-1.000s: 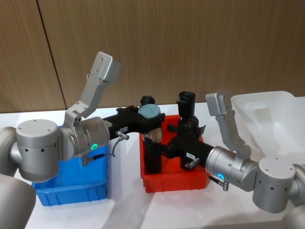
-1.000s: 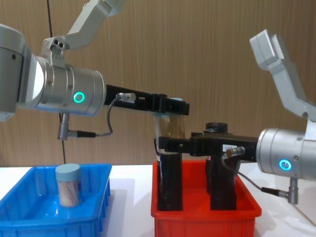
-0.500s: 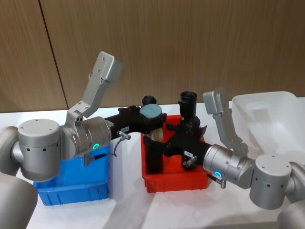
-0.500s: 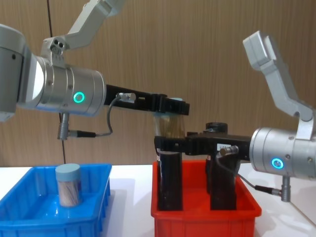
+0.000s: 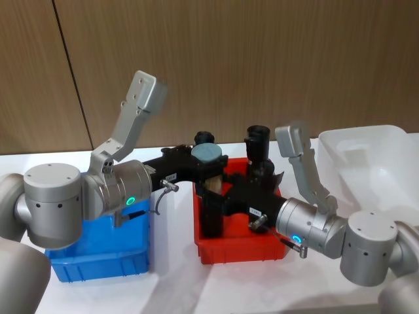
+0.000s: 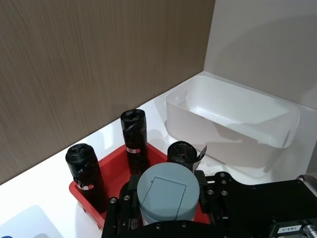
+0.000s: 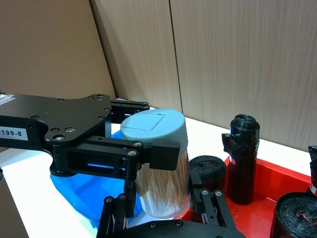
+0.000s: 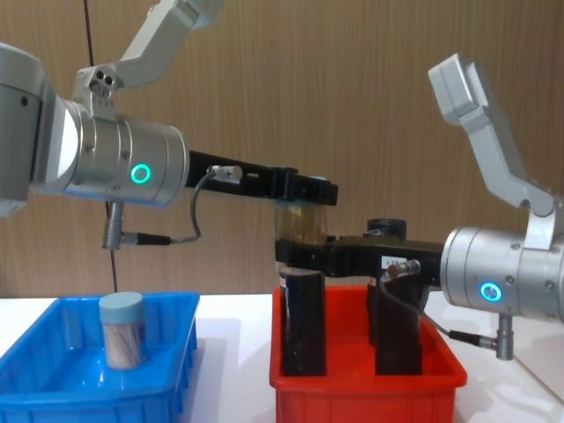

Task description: Pick the cotton swabs from the blue box and place them into the white box.

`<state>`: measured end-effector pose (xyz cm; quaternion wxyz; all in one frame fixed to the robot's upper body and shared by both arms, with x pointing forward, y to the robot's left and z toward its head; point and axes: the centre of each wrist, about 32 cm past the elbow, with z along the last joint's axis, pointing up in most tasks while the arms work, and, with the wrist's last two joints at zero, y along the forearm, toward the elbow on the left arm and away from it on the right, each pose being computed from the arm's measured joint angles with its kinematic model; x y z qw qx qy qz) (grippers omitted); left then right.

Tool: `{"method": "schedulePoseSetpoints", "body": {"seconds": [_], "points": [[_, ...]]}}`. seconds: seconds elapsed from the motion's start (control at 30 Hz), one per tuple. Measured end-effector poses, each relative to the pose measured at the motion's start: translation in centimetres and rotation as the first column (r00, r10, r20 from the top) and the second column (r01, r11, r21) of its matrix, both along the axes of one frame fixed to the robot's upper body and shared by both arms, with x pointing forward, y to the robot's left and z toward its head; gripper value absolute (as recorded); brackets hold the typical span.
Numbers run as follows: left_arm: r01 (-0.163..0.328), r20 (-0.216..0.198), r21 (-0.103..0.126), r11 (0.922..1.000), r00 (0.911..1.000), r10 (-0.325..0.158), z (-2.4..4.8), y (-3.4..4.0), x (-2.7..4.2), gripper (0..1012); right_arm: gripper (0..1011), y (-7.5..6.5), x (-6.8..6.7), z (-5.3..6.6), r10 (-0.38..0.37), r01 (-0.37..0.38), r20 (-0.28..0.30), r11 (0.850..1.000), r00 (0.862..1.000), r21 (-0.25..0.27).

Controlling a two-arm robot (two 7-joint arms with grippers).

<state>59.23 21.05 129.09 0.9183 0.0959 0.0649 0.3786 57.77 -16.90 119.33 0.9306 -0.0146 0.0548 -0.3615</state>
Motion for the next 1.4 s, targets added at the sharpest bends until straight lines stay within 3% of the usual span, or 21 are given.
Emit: {"method": "schedulePoseSetpoints", "body": {"seconds": [0.43,0.7,0.83,1.4], "points": [[0.001,0.000,-0.001,1.0000,1.0000,-0.001,0.00,-0.01,0.00,672,642,0.01,-0.09,0.14,0.013,-0.013,0.011,1.000,1.000,-0.001],[0.000,0.000,0.000,1.0000,1.0000,0.000,-0.01,-0.01,0.00,924,642,0.06,-0.15,0.16,0.020,-0.020,0.016,1.000,1.000,-0.002],[0.000,0.000,0.000,1.0000,1.0000,0.000,-0.01,-0.01,0.00,1003,642,0.02,-0.15,0.15,0.020,-0.020,0.017,1.000,1.000,-0.002],[0.000,0.000,0.000,1.0000,1.0000,0.000,0.00,0.00,0.00,1004,642,-0.39,-0.55,-0.12,-0.007,0.007,0.020,1.000,1.000,0.014]]}}
